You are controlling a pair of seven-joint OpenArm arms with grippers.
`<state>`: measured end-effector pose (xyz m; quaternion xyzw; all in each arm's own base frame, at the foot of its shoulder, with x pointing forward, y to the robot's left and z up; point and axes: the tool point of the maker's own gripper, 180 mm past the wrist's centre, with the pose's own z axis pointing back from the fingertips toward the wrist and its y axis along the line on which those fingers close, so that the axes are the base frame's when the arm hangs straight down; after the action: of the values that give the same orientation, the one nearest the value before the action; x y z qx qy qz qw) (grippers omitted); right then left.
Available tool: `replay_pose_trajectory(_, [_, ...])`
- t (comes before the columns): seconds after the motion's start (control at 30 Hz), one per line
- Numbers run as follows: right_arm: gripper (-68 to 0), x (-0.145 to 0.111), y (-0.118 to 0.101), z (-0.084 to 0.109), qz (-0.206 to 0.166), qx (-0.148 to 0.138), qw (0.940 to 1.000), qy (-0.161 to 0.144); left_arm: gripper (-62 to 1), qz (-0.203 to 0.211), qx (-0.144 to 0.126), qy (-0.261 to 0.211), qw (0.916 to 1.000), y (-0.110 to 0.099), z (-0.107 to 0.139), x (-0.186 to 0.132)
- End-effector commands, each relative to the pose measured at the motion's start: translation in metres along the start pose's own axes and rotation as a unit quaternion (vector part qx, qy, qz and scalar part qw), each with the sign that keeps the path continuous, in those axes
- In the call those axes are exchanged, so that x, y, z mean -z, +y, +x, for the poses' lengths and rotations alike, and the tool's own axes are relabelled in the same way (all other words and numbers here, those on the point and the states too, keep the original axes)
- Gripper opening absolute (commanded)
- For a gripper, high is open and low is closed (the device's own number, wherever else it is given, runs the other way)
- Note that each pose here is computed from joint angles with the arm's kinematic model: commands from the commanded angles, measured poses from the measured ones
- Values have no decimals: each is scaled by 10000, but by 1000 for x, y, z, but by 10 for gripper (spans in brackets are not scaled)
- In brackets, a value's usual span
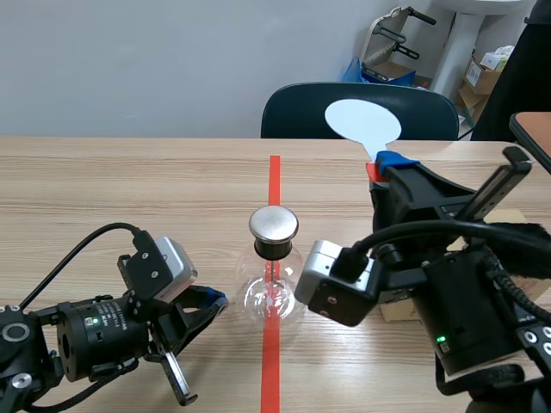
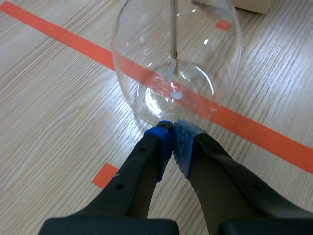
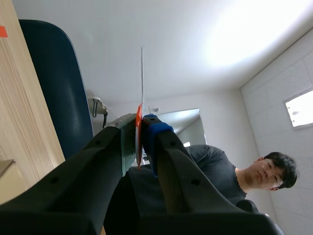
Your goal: Do the electroscope experiment
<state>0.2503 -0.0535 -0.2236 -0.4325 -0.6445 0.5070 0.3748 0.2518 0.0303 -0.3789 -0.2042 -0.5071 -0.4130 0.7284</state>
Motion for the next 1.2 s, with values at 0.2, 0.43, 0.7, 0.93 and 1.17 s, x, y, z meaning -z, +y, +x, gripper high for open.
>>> replay_pose_trajectory(0.2, [-658,-6,16,1,120,-176,9998,-46,-594,23,-19,-264,9996,0,15,5])
replay_pose_trajectory(0.43, [-658,-12,31,-2,334,-252,9991,-10,-594,23,-18,-264,9996,0,15,5])
replay_pose_trajectory(0.7, [-658,-19,45,-4,542,-327,9980,-22,-594,7,-24,-265,9996,-1,15,5])
replay_pose_trajectory(0.93, [-658,-19,45,-3,538,-370,9978,-58,-594,5,-25,-265,9996,-1,15,5])
replay_pose_trajectory(1.17, [-658,-19,45,-3,540,-373,9978,-58,-594,7,-24,-263,9997,-1,15,5])
